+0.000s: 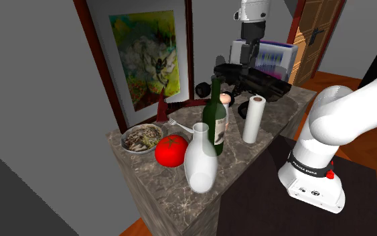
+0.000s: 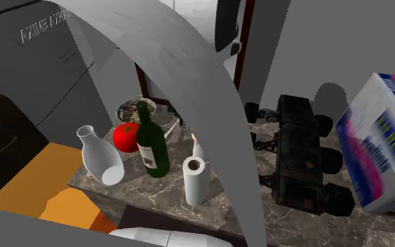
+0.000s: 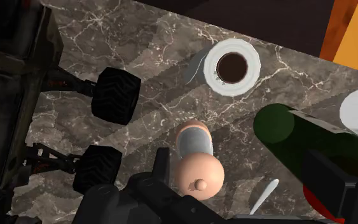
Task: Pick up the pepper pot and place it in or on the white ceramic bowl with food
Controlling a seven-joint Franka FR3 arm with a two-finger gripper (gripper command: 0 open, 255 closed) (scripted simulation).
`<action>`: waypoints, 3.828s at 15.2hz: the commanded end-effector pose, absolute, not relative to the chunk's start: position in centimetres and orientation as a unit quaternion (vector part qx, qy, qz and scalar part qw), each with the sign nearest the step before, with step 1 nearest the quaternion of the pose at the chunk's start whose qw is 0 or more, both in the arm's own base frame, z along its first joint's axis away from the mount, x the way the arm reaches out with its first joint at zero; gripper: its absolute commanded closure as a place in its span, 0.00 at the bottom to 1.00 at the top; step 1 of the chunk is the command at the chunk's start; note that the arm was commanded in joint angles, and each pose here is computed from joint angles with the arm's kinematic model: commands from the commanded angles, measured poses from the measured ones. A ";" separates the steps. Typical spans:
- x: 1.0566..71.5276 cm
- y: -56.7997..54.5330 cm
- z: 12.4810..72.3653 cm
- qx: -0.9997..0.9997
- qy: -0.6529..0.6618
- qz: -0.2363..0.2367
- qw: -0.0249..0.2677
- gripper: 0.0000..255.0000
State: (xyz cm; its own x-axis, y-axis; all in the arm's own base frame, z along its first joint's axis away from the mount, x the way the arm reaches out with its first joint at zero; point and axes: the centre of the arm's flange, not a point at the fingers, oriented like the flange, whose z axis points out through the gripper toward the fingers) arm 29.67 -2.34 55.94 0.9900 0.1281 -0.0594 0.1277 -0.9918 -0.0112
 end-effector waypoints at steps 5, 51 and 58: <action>31.6 -0.9 51.4 -0.996 -0.080 0.007 -0.032 0.00; 35.0 0.2 48.2 -0.991 -0.103 -0.027 -0.085 1.00; 35.0 0.2 51.9 -0.991 -0.103 -0.027 -0.085 1.00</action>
State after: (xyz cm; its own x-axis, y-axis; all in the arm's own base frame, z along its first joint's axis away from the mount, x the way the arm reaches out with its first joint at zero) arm 34.99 0.27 51.35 0.9775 0.2077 0.0365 0.1985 -0.9645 0.1739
